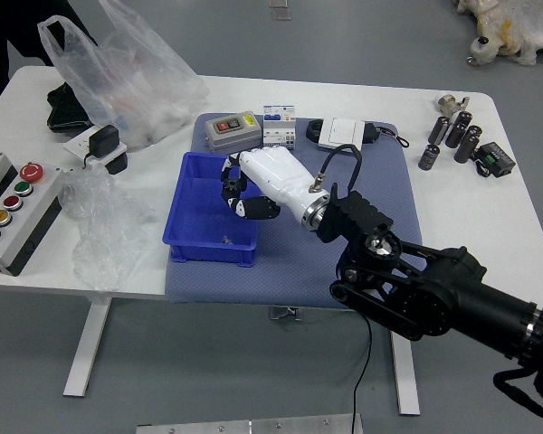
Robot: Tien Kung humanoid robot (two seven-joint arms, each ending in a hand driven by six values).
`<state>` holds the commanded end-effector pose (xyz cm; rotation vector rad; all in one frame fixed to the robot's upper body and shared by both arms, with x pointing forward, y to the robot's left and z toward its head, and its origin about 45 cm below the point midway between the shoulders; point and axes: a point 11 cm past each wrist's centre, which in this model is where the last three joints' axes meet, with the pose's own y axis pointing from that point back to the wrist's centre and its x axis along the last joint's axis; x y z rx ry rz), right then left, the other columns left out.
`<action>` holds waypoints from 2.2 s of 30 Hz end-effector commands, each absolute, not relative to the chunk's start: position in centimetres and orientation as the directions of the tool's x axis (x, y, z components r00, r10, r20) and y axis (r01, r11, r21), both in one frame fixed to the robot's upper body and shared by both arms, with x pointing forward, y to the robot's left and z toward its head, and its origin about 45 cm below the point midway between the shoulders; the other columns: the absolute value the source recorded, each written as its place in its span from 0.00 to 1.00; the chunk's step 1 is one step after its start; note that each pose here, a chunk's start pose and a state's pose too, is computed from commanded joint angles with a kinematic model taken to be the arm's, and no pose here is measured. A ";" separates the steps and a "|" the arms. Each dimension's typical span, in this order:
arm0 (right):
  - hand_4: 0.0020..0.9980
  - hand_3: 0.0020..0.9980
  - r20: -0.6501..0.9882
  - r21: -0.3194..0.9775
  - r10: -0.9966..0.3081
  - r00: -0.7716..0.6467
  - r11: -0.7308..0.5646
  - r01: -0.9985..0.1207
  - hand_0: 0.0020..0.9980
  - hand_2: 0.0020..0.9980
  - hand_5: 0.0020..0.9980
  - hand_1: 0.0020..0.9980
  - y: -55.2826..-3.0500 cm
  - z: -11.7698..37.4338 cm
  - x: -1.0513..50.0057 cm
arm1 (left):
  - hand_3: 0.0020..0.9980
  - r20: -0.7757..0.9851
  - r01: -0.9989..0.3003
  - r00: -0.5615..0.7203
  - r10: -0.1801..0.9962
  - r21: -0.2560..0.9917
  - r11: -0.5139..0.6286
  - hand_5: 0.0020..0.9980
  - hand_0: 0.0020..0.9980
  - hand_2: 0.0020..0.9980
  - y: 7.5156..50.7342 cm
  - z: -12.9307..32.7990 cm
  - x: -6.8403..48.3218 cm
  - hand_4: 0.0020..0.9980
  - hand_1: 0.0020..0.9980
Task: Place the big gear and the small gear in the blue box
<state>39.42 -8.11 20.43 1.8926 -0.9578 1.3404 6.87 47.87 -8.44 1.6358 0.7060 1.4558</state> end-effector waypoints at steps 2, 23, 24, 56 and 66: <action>0.54 0.79 0.953 0.086 -0.200 0.228 -0.541 -0.837 0.30 0.82 0.28 0.64 -8.1 20.2 39.4 | 0.63 0.520 -0.107 0.176 0.836 0.854 -0.509 0.34 0.62 0.49 47.8 -8.5 6.9 0.66 0.46; 0.66 0.95 0.945 0.130 -0.255 0.206 -0.286 -0.949 0.30 0.89 0.26 0.62 -16.7 20.4 40.7 | 0.63 0.514 -0.101 0.172 0.840 0.858 -0.505 0.34 0.61 0.49 47.5 -8.7 6.5 0.66 0.46; 0.82 0.97 0.944 0.154 -0.246 0.219 -0.259 -0.954 0.31 0.91 0.36 0.64 -17.5 20.1 40.5 | 0.63 0.515 -0.099 0.172 0.840 0.857 -0.506 0.34 0.61 0.49 47.5 -8.7 6.4 0.66 0.46; 0.65 0.65 0.881 0.414 -0.186 0.434 -0.140 -0.900 0.28 0.62 0.34 0.54 -18.4 13.5 38.9 | 0.63 0.521 -0.115 0.175 0.835 0.853 -0.508 0.34 0.61 0.49 47.6 -8.5 7.0 0.65 0.46; 0.60 0.46 0.899 0.371 -0.196 0.392 -0.140 -0.918 0.23 0.41 0.07 0.47 -18.1 13.8 38.9 | 0.63 0.517 -0.117 0.175 0.838 0.856 -0.504 0.34 0.61 0.49 47.5 -8.6 7.0 0.65 0.46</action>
